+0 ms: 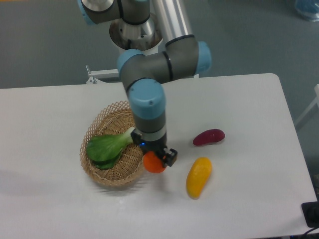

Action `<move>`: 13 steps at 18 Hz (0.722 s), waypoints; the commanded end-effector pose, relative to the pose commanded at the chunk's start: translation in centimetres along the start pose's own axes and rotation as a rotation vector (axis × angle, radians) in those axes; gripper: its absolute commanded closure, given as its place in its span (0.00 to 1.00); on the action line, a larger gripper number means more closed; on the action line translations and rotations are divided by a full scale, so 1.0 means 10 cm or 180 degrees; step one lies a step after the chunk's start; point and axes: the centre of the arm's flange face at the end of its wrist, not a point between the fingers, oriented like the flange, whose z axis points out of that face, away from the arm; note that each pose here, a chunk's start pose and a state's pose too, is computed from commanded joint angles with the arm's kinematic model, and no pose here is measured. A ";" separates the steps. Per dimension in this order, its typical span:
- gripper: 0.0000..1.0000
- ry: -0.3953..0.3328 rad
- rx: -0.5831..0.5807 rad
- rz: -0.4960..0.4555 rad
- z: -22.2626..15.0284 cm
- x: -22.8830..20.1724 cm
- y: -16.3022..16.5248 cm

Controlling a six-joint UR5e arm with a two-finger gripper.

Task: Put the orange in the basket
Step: 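Carry the orange over the wicker basket and lower it inside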

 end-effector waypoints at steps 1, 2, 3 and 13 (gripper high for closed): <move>0.24 0.0003 -0.0053 0.0065 0.05 0.12 -0.10; 0.24 -0.0012 -0.0112 0.0149 0.09 0.24 -0.19; 0.24 -0.0017 -0.0158 0.0215 0.13 0.34 -0.26; 0.00 0.0212 -0.0344 0.0480 0.29 0.82 -0.47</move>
